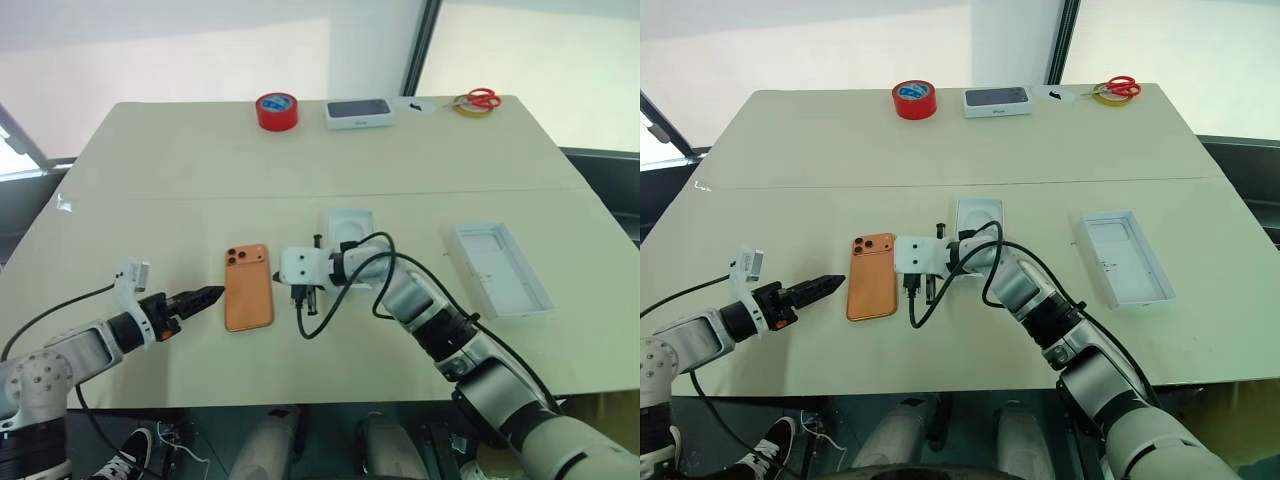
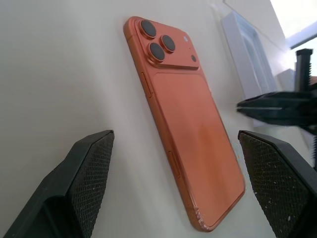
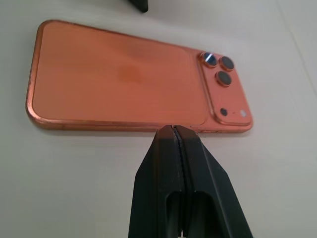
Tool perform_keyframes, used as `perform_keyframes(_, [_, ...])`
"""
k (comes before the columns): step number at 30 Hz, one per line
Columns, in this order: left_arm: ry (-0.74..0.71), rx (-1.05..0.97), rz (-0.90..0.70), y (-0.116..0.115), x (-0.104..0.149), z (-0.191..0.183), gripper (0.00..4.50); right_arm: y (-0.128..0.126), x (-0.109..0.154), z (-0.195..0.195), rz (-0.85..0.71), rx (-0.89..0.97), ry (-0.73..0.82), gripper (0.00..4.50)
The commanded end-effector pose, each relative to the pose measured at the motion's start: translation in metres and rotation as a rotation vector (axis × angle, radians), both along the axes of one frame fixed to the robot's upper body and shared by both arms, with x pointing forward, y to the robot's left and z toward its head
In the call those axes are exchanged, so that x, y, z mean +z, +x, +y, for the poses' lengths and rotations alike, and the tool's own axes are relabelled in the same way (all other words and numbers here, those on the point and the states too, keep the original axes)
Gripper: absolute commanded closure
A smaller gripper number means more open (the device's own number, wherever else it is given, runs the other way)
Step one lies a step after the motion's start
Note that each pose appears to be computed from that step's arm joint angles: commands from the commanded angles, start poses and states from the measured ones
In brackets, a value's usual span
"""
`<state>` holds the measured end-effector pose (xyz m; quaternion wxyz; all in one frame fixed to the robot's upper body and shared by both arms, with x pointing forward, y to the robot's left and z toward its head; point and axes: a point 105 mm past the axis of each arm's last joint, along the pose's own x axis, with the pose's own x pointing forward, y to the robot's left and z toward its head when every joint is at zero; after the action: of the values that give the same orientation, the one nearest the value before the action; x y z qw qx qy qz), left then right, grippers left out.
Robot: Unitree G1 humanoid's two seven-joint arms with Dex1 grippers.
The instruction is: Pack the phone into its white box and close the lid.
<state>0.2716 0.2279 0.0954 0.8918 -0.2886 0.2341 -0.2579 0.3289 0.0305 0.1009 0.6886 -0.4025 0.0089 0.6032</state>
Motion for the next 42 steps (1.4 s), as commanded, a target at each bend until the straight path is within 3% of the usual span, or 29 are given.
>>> perform_keyframes(1, [0.011,-0.006,0.022,0.003,-0.005,-0.007,0.31,0.003,0.006,0.007,-0.065,0.013,-0.03,4.5])
perform_keyframes(13, [0.05,-0.12,0.118,0.007,-0.032,-0.046,0.31,-0.006,0.001,0.015,-0.069,0.043,-0.061,4.5])
perform_keyframes(20, [-0.035,-0.218,0.152,0.004,-0.027,-0.08,0.31,0.001,0.0,0.006,-0.072,0.014,-0.079,4.5])
perform_keyframes(26, [-0.15,-0.212,0.123,0.011,-0.009,-0.085,0.31,0.003,0.001,0.005,-0.075,0.005,-0.078,4.5])
perform_keyframes(42, [-0.005,-0.222,0.199,0.012,-0.016,-0.084,0.31,0.006,0.001,0.003,-0.079,-0.002,-0.077,4.5])
